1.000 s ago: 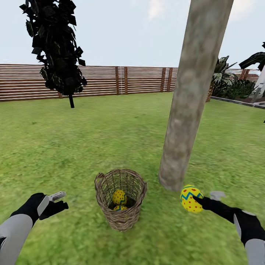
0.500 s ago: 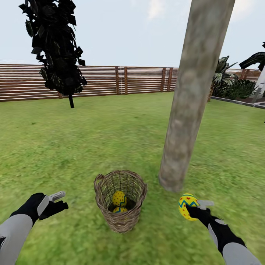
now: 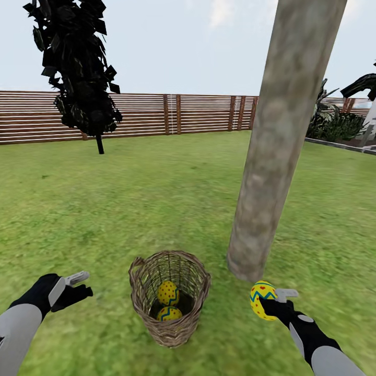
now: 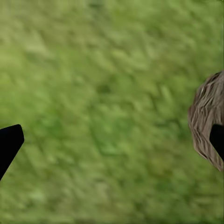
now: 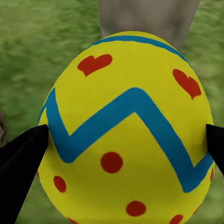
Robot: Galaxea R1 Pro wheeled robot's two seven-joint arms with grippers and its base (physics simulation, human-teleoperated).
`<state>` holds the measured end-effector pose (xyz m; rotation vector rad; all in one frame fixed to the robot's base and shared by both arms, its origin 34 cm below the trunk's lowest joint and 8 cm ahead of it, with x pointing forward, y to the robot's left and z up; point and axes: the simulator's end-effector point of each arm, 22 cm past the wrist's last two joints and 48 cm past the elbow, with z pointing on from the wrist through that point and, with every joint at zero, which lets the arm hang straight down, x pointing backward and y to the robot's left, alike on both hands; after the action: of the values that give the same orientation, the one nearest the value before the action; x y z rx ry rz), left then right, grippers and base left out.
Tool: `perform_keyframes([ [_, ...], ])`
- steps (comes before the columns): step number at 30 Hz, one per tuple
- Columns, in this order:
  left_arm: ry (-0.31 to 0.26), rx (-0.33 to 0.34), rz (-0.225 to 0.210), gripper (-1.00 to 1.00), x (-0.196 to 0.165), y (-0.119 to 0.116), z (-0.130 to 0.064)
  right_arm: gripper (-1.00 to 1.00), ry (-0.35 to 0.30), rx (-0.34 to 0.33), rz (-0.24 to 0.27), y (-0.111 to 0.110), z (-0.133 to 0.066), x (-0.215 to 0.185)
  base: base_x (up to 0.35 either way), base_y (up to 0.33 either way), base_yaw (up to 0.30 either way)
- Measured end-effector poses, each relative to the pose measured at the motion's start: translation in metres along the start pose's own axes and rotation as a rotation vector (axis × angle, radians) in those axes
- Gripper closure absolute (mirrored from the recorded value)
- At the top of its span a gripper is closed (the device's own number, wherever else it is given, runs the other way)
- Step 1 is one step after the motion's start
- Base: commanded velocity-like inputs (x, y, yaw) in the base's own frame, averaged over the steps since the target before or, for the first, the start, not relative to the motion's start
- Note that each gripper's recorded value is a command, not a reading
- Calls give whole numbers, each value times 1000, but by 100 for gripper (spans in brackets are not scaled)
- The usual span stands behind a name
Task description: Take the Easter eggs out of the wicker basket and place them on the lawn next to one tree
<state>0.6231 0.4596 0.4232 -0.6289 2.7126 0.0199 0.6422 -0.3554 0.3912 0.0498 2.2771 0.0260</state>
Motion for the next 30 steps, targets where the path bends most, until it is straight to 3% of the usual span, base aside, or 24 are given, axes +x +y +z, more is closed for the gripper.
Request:
perform_keyframes([
  [5, -7, 5, -7, -100, -3, 2, -2, 100, 12, 5, 3, 1, 0, 7, 66, 0, 0],
  [7, -26, 16, -26, -100, -14, 18, -7, 100, 3, 4, 0, 2, 0, 6, 18, 0, 0],
  [9, -47, 155, -53, -100, -26, 12, -17, 100, -2, 4, -1, 2, 0, 6, 4, 0, 0],
  [10, -63, 261, -63, -100, -34, 3, -26, 100, -2, 4, -1, 2, 0, 6, 1, 0, 0],
  [12, -88, 389, -69, -100, -46, -6, -43, 100, -3, 5, -1, 2, 0, 6, 0, 0, 0],
  [18, -97, 516, -69, -100, -50, -26, -59, 100, -3, 5, -1, 2, 0, 5, 0, 0, 0],
  [30, -96, 538, -69, -100, -36, -26, -39, 100, -17, 21, -8, -3, 13, 27, 0, 0, 0],
])
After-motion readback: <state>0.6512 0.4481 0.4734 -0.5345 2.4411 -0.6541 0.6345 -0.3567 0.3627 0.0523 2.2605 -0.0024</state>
